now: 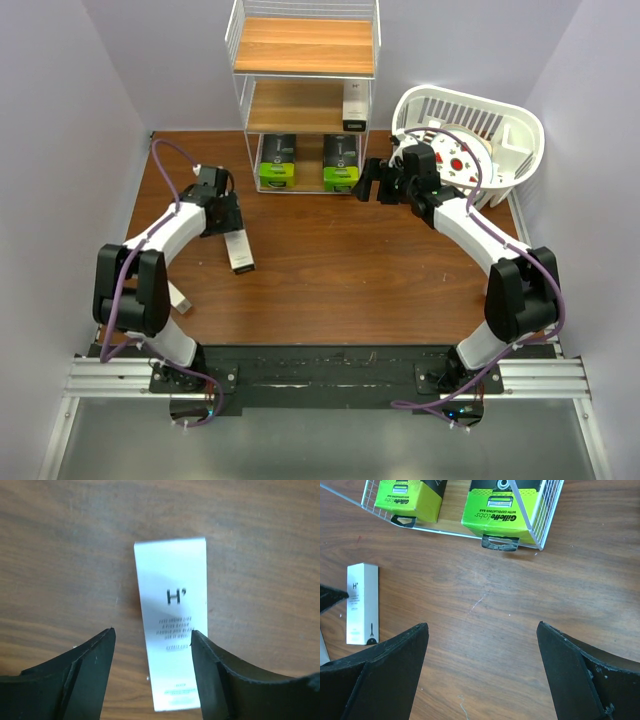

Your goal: Place and organize the shaving razors onto the shelf

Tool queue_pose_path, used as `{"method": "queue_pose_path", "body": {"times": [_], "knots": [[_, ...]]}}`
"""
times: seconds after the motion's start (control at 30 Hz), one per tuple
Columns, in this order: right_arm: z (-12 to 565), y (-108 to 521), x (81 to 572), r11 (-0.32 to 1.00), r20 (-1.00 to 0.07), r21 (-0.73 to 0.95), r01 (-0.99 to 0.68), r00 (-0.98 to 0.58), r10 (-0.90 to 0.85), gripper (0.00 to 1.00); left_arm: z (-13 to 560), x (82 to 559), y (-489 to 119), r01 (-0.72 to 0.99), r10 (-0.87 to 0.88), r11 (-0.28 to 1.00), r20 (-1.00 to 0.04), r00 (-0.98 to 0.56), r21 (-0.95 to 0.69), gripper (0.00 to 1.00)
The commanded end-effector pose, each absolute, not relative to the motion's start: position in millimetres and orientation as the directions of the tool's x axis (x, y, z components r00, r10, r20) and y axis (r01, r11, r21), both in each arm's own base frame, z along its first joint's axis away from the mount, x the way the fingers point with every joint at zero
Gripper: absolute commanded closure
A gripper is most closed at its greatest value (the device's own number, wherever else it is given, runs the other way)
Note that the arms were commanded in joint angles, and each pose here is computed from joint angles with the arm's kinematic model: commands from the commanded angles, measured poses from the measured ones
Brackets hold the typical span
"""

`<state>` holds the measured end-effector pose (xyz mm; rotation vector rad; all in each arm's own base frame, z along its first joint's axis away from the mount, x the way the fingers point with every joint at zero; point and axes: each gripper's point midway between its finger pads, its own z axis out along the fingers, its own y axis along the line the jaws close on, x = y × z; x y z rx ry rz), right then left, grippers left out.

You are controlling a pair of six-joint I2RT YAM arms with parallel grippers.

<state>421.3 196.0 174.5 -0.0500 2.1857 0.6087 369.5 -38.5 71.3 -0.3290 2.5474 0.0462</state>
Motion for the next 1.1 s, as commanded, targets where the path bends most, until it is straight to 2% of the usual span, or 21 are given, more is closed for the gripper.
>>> {"method": "queue_pose_path", "body": {"times": [0.0,0.03,0.17,0.3,0.47,0.67,1.07], "knots": [[187,203,425,0.867,-0.768,0.413,-0.28,-0.619,0.166,0.06,71,354,-46,-0.216,-0.232,0.972,-0.536,-0.812,-0.093,0.31],[187,203,426,0.866,-0.767,0.415,-0.279,-0.619,0.168,0.06,70,354,-51,-0.195,-0.226,0.974,-0.536,-0.813,-0.113,0.26],[185,205,429,0.862,-0.765,0.421,-0.281,-0.621,0.171,0.06,63,354,-74,-0.132,-0.227,0.968,-0.524,-0.821,-0.213,0.19],[188,205,430,0.865,-0.772,0.413,-0.285,-0.613,0.167,0.06,58,362,-78,-0.119,-0.212,0.972,-0.533,-0.819,-0.205,0.2],[184,203,426,0.866,-0.77,0.411,-0.283,-0.617,0.164,0.06,48,357,-81,-0.131,-0.213,0.972,-0.496,-0.842,-0.195,0.24],[178,202,421,0.867,-0.762,0.413,-0.277,-0.627,0.163,0.06,40,338,-73,-0.184,-0.236,0.971,-0.469,-0.851,-0.155,0.24],[166,208,424,0.86,-0.737,0.433,-0.27,-0.656,0.165,0.06,34,309,-79,-0.176,-0.214,0.976,-0.439,-0.873,-0.125,0.23]]}}
